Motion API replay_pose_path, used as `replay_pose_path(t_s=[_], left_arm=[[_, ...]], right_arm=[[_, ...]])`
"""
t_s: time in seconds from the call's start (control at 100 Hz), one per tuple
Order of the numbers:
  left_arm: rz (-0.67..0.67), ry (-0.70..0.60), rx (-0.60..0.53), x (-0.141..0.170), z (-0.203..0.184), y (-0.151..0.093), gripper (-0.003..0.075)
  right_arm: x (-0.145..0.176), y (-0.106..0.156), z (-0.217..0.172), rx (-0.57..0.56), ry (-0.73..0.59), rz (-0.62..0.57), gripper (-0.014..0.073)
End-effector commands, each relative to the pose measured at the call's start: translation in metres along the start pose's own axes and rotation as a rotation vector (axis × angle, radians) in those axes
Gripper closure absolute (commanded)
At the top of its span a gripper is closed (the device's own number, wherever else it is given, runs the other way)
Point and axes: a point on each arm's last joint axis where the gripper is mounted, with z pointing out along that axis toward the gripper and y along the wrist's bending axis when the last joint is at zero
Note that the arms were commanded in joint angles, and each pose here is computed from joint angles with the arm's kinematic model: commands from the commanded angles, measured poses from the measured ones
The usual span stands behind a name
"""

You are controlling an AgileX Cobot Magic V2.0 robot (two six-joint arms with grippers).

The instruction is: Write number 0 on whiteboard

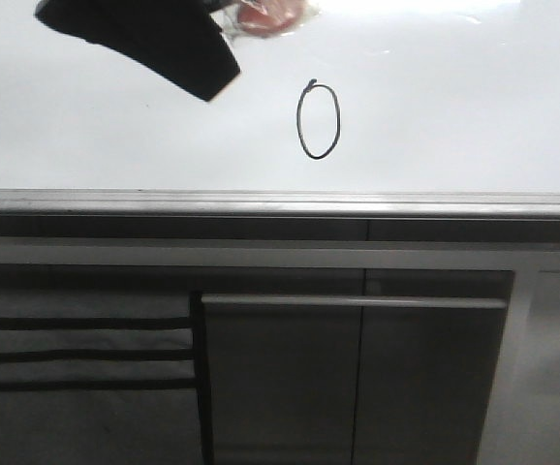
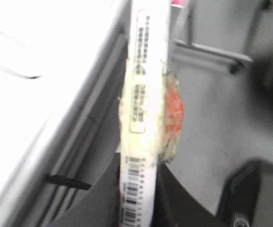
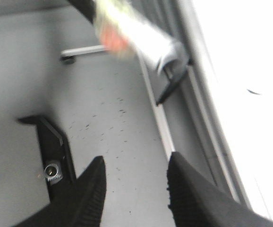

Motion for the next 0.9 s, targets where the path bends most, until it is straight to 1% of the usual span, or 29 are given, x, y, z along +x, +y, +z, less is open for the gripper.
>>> replay_pose_path(t_s=[0.0,0.04,0.07,0.2,0.28,0.37,0.44,0.56,0.63,0.81,0.89], left_arm=[[-0.151,-0.16,-0.155,-0.011,-0.015,0.029,0.074],[-0.21,-0.201,-0.209,-0.008,-0.014,0.039,0.074],[-0.255,-0.224,-0.25,-0.004,-0.014,0.048,0.074],[-0.389,-0.311,-0.407,0.021,0.006,0.074,0.074],[-0.413,-0.337,-0.488,0.034,0.02,0.083,0.074],[-0.436,-0.353,-0.536,0.04,0.035,0.09,0.074],[-0.446,-0.347,-0.558,0.044,0.046,0.095,0.074],[-0.531,-0.298,-0.566,0.057,0.058,0.107,0.074],[-0.552,-0.279,-0.57,0.059,0.062,0.115,0.074],[-0.592,-0.214,-0.498,0.054,0.067,0.13,0.0735],[-0.6,-0.207,-0.493,0.053,0.066,0.134,0.069]], right_arm=[[-0.004,0.0,-0.031,0.114,-0.067,0.099,0.0316],[-0.001,0.0,-0.037,0.136,-0.069,0.155,0.0316],[0.001,0.002,-0.041,0.145,-0.069,0.175,0.0316],[0.009,0.011,-0.044,0.15,-0.062,0.191,0.0316],[0.013,0.015,-0.043,0.144,-0.057,0.195,0.0316],[0.018,0.018,-0.038,0.13,-0.045,0.207,0.0316],[0.02,0.018,-0.036,0.122,-0.038,0.212,0.0316],[0.021,0.019,-0.034,0.119,-0.035,0.216,0.0316],[0.021,0.019,-0.034,0.118,-0.036,0.217,0.0316],[0.021,0.019,-0.034,0.116,-0.035,0.217,0.0316],[0.021,0.019,-0.034,0.116,-0.035,0.217,0.0316]])
